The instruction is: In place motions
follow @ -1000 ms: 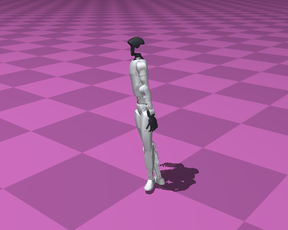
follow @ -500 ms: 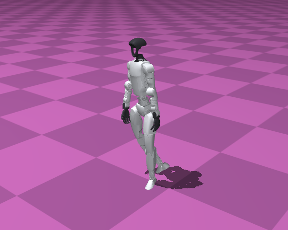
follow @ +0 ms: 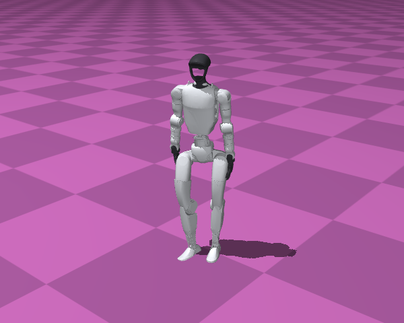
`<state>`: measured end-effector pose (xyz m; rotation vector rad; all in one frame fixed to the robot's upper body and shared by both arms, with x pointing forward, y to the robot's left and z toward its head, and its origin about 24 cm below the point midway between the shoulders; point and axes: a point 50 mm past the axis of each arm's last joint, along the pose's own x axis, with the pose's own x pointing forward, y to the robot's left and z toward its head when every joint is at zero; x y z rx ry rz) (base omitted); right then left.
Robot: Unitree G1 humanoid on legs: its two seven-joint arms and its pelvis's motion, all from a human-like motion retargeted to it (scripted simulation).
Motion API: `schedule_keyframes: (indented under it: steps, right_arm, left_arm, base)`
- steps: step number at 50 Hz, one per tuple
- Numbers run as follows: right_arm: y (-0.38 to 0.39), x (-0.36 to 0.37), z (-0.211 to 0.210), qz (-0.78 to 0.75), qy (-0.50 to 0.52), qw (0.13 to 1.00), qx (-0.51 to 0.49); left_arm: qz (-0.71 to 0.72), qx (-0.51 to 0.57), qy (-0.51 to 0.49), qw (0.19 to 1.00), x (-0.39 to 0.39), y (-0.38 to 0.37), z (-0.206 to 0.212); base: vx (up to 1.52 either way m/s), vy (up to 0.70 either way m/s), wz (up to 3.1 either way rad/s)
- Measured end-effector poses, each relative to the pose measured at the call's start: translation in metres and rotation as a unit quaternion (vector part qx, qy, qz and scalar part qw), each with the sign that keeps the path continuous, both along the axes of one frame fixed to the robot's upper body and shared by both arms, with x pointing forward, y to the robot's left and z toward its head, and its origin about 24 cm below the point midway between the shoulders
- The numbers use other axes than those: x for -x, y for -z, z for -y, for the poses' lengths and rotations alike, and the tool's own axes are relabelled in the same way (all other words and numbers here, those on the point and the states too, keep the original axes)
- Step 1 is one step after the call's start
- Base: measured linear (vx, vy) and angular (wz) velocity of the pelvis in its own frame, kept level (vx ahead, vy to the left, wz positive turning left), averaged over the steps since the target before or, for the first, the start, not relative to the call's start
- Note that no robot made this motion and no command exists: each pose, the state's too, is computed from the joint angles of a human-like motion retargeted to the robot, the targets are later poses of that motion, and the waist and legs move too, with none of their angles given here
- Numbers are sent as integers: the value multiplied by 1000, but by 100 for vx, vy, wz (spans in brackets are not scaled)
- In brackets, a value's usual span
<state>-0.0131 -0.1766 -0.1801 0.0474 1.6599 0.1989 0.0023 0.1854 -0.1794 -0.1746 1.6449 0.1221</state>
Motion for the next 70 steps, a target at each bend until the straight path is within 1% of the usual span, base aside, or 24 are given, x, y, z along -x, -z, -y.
schedule_keyframes:
  steps: [2, 5, 8, 12, 15, 20, 23, 28, 32, 35, 38, 42, 47, 52, 55, 58, 60, 63, 65, 70]
  right_arm:
    - [0, -16, 7, 28, -35, 999, 22]
    - [0, -32, 13, 60, -67, 995, 45]
    - [0, -43, 11, 82, -48, 994, 48]
    - [0, -46, 3, 89, -18, 996, 22]
    - [0, -46, -1, 80, -23, 997, 7]
    - [0, -50, -6, 82, -66, 994, 2]
    - [-1, -67, -11, 103, -103, 989, -2]
    - [-3, -78, -17, 128, -143, 981, -7]
    - [-2, -76, -13, 120, -120, 985, -2]
    - [-2, -69, -4, 86, -105, 991, 6]
    - [-3, -63, 10, 55, -99, 993, 33]
    - [-5, -60, 26, 40, -91, 993, 63]
    - [-7, -57, 34, 36, -68, 994, 78]
    - [-5, -41, 33, 17, -21, 996, 90]
    - [-5, -19, 31, -13, 36, 995, 87]
    - [-6, -6, 32, -33, 97, 991, 91]
    - [-6, -3, 31, -38, 117, 988, 93]
    - [-5, -4, 25, -39, 114, 989, 81]
    - [-4, -11, 20, -34, 92, 993, 66]
    - [-3, -60, 9, 43, -18, 998, 33]
  left_arm:
    - [-33, -12, -31, 999, 21, -1, 4]
    - [-74, 3, -60, 995, 51, -5, 7]
    - [-100, 1, -42, 994, 60, -8, 3]
    - [-81, -10, -20, 996, 51, -6, -7]
    - [-53, -6, -19, 998, 35, -4, -6]
    - [2, 1, -39, 999, 3, 0, 4]
    - [41, 14, -46, 998, -17, 1, 6]
    - [40, 23, -27, 999, -13, 0, -2]
    - [1, 4, 36, 999, 0, -4, -22]
    - [-35, -25, 78, 996, 17, -7, -37]
    - [-64, -32, 81, 994, 38, -9, -41]
    - [-83, -20, 31, 996, 58, -10, -32]
    - [-74, -16, -22, 997, 65, -8, -21]
    - [-59, -9, -2, 998, 55, -6, -19]
    - [-54, 2, 32, 998, 41, -3, -11]
    - [-15, 10, 54, 998, 19, 0, 0]
    - [20, 16, 65, 998, 4, 2, 4]
    - [46, 17, 91, 995, -7, 1, 1]
    - [52, 9, 100, 994, -10, 1, -1]
    - [62, 13, 81, 995, -21, 1, 3]
  base:
    - [-3, -1, 38]
    - [2, 2, 58]
    - [-5, 7, 23]
    - [-4, 10, -37]
    - [-8, 17, -129]
    - [-19, 20, -221]
    - [-35, 25, -186]
    - [-38, 46, -146]
    - [-38, 64, -304]
    - [-29, 68, -408]
    - [-28, 75, -440]
    - [-32, 71, -364]
    - [-33, 60, -329]
    - [-26, 47, -153]
    - [-19, 50, -87]
    - [-20, 40, -92]
    - [-19, 29, -96]
    - [-13, 17, -137]
    - [-22, 9, -205]
    - [-35, 7, -190]
